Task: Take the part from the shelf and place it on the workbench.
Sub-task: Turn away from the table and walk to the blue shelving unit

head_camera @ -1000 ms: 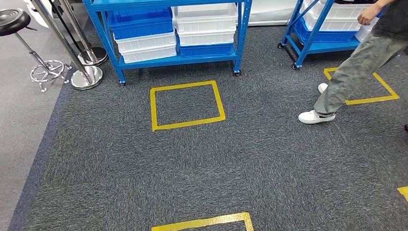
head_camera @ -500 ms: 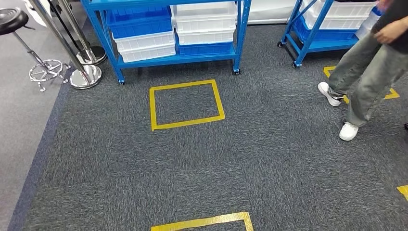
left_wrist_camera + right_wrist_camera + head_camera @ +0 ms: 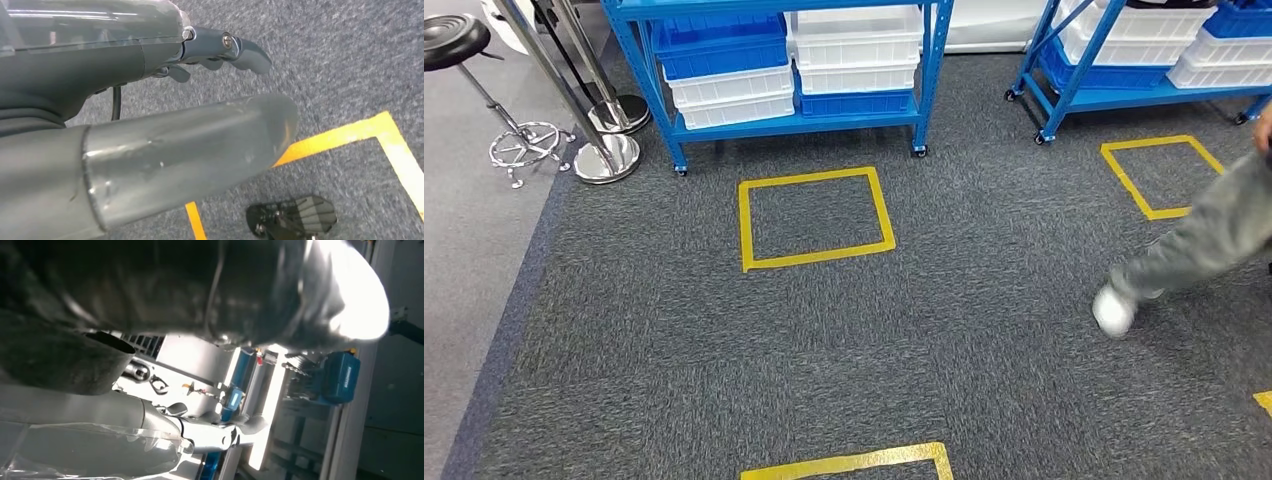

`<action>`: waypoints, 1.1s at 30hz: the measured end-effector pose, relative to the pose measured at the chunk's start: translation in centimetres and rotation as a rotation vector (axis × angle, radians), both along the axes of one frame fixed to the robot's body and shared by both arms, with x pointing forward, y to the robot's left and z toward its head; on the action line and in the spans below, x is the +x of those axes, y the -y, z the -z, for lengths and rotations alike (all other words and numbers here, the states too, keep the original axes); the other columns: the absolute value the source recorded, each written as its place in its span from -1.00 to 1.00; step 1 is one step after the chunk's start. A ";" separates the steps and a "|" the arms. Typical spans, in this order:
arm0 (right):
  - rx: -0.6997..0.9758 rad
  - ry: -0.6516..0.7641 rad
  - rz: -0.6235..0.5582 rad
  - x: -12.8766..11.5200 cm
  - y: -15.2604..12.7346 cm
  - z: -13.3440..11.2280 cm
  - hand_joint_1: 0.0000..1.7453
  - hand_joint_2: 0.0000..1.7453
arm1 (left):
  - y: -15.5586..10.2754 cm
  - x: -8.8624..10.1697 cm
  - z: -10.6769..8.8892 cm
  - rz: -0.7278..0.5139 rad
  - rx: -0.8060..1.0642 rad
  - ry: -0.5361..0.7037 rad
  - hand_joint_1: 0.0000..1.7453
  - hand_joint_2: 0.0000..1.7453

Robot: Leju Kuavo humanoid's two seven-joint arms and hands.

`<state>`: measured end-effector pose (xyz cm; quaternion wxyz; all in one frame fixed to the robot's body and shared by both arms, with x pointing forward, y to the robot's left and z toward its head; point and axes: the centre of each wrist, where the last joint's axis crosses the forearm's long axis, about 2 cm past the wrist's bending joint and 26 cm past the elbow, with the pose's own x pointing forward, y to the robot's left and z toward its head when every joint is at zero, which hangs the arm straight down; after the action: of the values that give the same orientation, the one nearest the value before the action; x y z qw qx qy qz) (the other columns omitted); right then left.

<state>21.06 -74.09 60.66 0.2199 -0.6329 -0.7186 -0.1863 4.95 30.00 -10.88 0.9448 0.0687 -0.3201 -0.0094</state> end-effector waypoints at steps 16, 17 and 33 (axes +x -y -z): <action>-0.002 0.000 -0.004 0.1 -0.1 -0.1 -1.00 -1.00 | -0.1 -0.2 0.0 -0.005 0.003 -0.002 -1.00 -1.00; -0.001 -0.003 -0.013 0.3 -0.2 0.0 -1.00 -1.00 | -0.1 -0.2 0.0 -0.004 0.003 -0.003 -1.00 -1.00; -0.463 -0.783 -0.180 -3.9 -14.2 18.1 -1.00 -1.00 | 0.1 -2.9 0.3 0.104 -0.050 -0.025 -1.00 -1.00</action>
<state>17.19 -59.93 42.55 0.3427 -0.6231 -0.6564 0.2521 2.03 29.85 -11.17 0.9485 0.0279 -0.3115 -0.0513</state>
